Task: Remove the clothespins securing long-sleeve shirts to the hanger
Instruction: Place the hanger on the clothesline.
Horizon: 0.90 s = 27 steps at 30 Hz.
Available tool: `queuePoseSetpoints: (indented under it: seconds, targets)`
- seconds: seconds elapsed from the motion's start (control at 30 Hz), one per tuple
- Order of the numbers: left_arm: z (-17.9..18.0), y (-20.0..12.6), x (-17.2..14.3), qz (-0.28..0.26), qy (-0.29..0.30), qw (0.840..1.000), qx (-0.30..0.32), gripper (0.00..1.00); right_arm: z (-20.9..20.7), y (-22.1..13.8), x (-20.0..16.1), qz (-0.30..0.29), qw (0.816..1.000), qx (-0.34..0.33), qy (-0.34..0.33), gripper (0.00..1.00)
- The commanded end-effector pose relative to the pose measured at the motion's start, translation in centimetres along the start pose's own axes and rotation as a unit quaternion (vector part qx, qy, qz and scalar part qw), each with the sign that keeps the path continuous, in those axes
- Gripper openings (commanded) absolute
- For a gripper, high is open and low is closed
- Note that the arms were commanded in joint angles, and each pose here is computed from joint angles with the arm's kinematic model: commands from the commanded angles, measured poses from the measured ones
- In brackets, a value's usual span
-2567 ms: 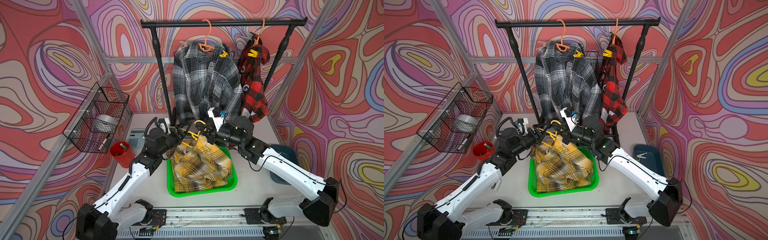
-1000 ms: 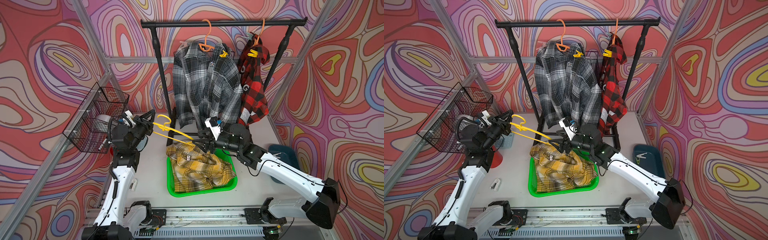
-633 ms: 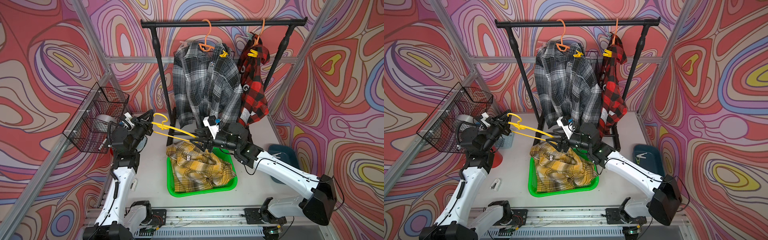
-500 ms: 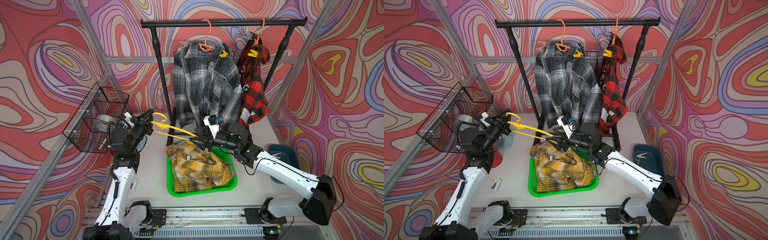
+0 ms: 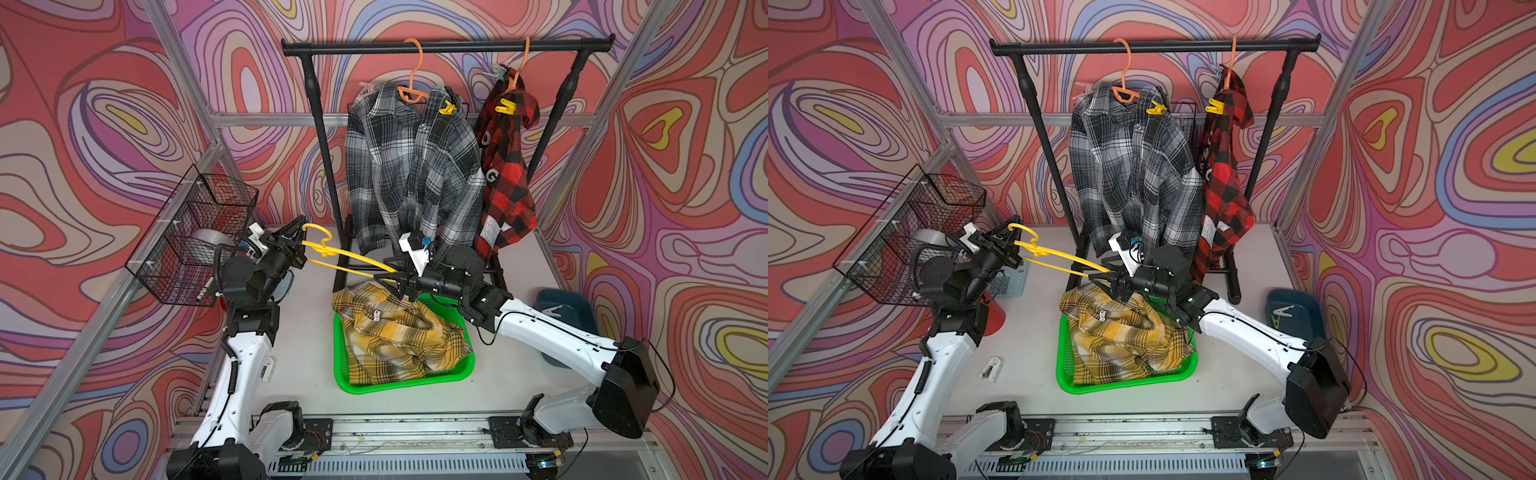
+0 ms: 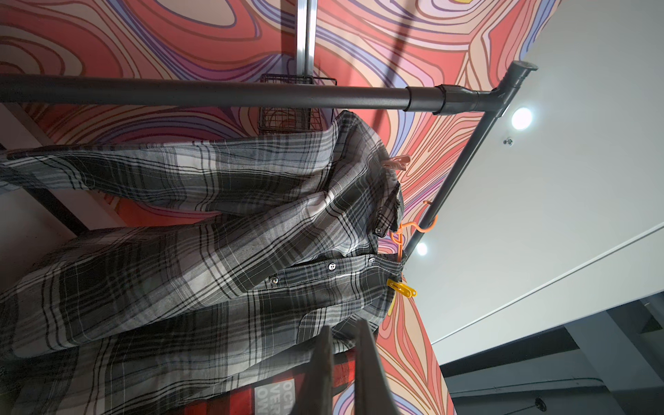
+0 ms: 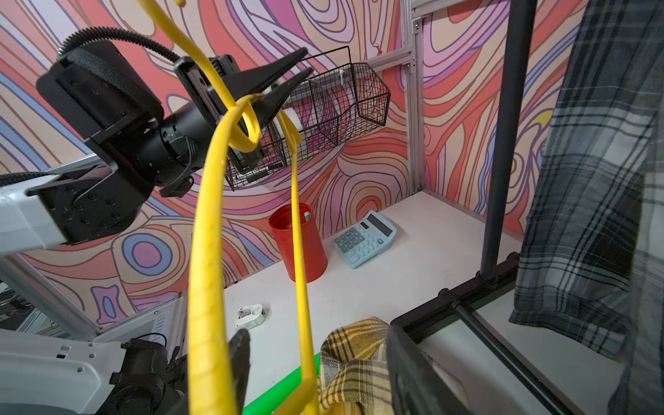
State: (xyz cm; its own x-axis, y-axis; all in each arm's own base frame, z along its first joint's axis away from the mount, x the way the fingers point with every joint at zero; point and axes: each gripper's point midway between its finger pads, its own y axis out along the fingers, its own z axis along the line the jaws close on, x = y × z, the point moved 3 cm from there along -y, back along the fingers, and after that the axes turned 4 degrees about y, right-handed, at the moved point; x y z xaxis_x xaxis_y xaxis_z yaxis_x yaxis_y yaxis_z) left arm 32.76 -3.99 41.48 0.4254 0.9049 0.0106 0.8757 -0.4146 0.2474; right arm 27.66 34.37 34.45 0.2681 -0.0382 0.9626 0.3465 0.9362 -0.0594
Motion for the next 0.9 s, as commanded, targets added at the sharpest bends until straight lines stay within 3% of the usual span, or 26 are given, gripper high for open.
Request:
queuePoseSetpoints:
  seconds: [0.0,0.3,0.4,0.5,0.63,0.7,0.87]
  targets:
    - [-1.2,0.0,-0.3,0.015,-0.002,0.999,-0.030,0.00,0.4,0.5,1.2,-0.019,1.000,0.015,-0.001,0.47]
    - [-1.0,0.2,-0.5,0.026,0.009,0.999,-0.026,0.00,0.6,0.7,2.2,-0.018,1.000,0.016,-0.001,0.04]
    - [-1.7,0.3,-0.7,0.035,0.025,0.999,-0.032,0.40,0.0,0.1,3.3,-0.012,1.000,-0.026,0.004,0.00]
    - [-2.7,0.4,-0.9,0.046,0.061,0.997,-0.030,0.64,0.1,-1.4,5.2,-0.008,0.998,-0.064,0.001,0.00]
    - [-4.2,0.0,-0.9,0.048,0.135,0.990,-0.014,0.81,0.3,-3.9,7.4,0.013,0.992,-0.124,-0.009,0.00]
    - [-4.6,-0.3,-0.3,0.037,0.170,0.985,0.005,0.99,0.5,-5.2,8.8,0.017,0.989,-0.149,-0.014,0.00]
    - [-5.8,-1.1,1.0,0.005,0.246,0.969,0.027,1.00,1.5,-7.7,12.8,0.009,0.982,-0.186,-0.030,0.00]
